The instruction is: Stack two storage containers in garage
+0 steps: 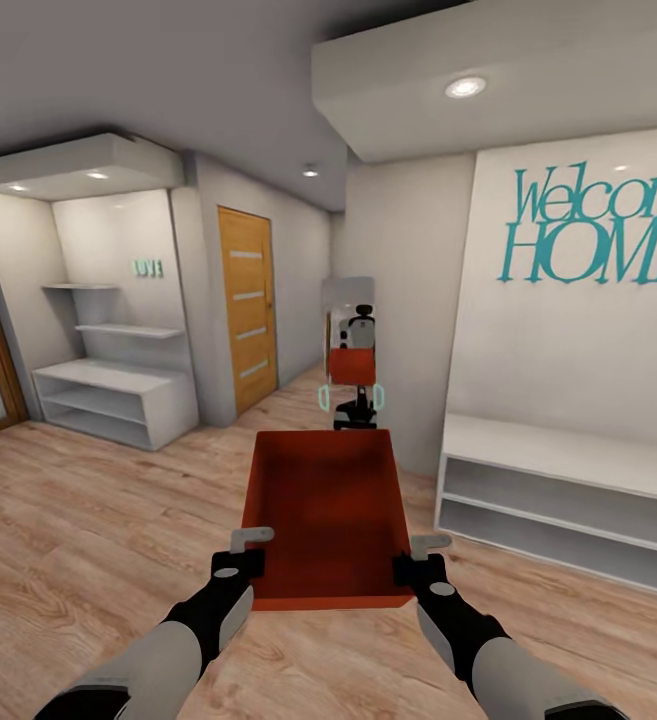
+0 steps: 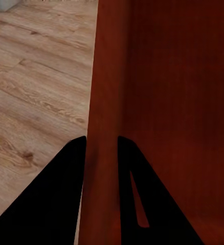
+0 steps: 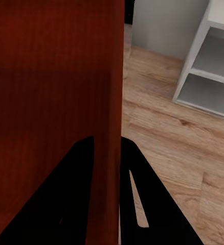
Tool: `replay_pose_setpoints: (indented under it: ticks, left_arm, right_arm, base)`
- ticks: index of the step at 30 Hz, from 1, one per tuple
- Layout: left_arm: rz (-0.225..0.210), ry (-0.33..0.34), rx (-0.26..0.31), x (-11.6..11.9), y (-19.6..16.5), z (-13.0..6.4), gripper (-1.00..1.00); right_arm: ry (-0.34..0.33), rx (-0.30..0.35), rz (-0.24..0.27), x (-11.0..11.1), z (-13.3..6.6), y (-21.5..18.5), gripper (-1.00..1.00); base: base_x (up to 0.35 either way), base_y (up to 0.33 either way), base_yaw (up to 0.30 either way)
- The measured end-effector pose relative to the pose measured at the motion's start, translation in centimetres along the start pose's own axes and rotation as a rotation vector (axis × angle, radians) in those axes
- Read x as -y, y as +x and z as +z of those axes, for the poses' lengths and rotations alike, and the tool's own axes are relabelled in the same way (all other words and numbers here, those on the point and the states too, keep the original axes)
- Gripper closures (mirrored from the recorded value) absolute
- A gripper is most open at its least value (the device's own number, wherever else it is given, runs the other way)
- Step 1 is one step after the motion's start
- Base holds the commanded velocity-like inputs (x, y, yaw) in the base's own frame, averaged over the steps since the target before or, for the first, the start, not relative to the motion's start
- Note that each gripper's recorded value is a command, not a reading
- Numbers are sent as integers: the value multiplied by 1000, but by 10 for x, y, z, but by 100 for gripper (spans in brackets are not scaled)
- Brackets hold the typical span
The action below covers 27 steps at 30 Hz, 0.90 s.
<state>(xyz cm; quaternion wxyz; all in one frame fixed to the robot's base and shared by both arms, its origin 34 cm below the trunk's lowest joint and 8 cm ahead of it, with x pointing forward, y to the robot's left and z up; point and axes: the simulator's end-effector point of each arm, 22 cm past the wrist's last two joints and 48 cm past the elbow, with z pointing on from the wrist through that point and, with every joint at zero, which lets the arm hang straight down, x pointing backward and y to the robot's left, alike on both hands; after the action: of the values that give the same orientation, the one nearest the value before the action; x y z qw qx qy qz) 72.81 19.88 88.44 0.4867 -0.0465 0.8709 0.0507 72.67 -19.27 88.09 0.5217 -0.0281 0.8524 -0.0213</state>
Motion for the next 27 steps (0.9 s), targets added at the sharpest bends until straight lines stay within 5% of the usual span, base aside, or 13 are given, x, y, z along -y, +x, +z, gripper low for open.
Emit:
replay_pose_setpoints:
  ticks: [13, 27]
  left_arm:
    - [2, -1, 0, -1, -1, 0, 100]
    - [1, -1, 0, -1, 0, 0, 100]
  right_arm:
    - [0, 0, 3, -1, 0, 0, 100]
    - [0, 0, 1, -1, 0, 0, 100]
  base:
    - [323, 0, 8]
    - [323, 0, 245]
